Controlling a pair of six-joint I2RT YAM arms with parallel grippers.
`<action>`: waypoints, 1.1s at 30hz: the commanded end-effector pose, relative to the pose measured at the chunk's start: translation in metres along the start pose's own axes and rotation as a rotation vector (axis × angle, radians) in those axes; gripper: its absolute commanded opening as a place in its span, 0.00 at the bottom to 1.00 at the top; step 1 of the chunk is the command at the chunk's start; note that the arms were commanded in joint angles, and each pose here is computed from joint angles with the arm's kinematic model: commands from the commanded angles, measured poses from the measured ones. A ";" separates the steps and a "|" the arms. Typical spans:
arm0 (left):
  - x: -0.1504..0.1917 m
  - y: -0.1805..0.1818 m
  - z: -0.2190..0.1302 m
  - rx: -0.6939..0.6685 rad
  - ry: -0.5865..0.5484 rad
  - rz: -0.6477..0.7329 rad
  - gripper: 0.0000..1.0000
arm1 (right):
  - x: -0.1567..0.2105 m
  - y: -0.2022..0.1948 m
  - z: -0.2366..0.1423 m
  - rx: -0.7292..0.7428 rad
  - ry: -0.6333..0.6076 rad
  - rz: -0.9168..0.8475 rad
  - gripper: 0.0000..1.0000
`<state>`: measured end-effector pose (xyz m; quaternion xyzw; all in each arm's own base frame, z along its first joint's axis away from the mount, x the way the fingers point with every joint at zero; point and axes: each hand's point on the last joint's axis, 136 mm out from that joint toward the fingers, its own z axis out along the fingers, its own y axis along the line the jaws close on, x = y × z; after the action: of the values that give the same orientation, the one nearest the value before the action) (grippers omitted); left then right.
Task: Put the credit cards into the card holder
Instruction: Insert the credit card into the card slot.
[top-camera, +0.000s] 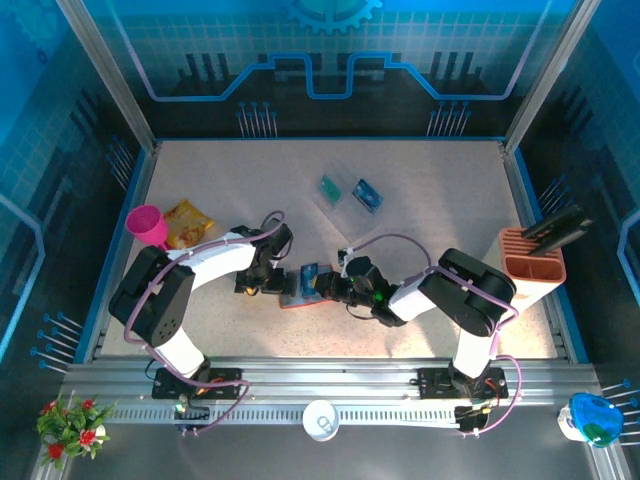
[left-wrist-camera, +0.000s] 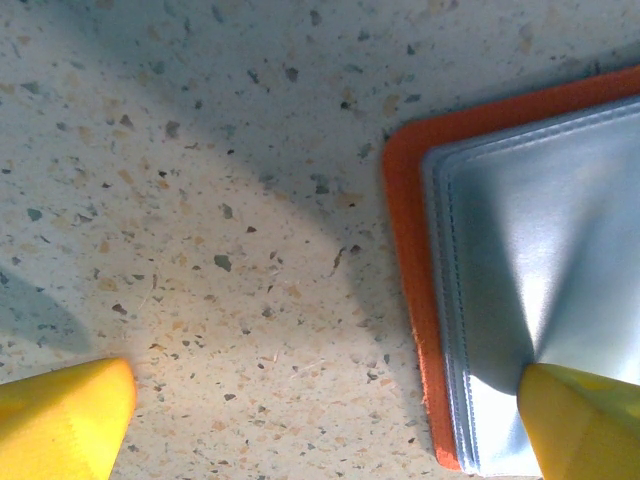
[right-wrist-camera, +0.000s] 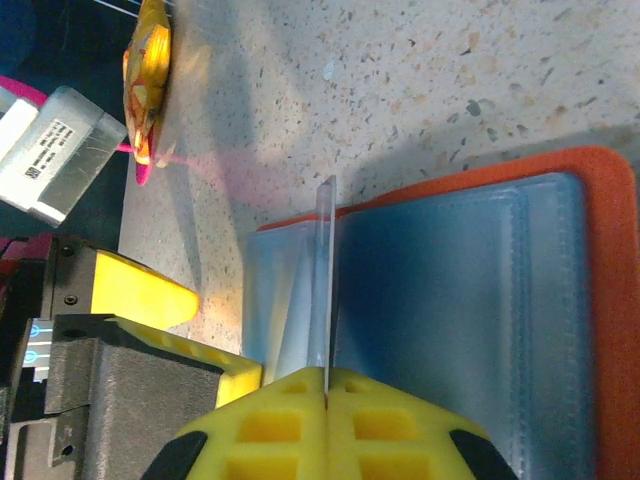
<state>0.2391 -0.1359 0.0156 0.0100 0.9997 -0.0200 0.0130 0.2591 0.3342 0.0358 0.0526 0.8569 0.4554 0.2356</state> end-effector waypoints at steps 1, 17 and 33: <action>0.012 0.011 0.004 -0.054 0.028 0.003 0.99 | 0.020 -0.016 -0.002 0.063 0.066 0.005 0.00; 0.012 0.011 0.005 -0.054 0.031 0.005 0.99 | 0.038 -0.028 0.000 0.124 0.169 0.024 0.00; 0.011 0.011 0.004 -0.051 0.022 0.004 0.99 | 0.049 -0.032 0.012 0.143 0.259 0.060 0.00</action>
<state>0.2354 -0.1316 0.0157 0.0100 0.9999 -0.0100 0.0066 0.2529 0.3536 0.0273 0.0372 0.8727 0.4553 0.1726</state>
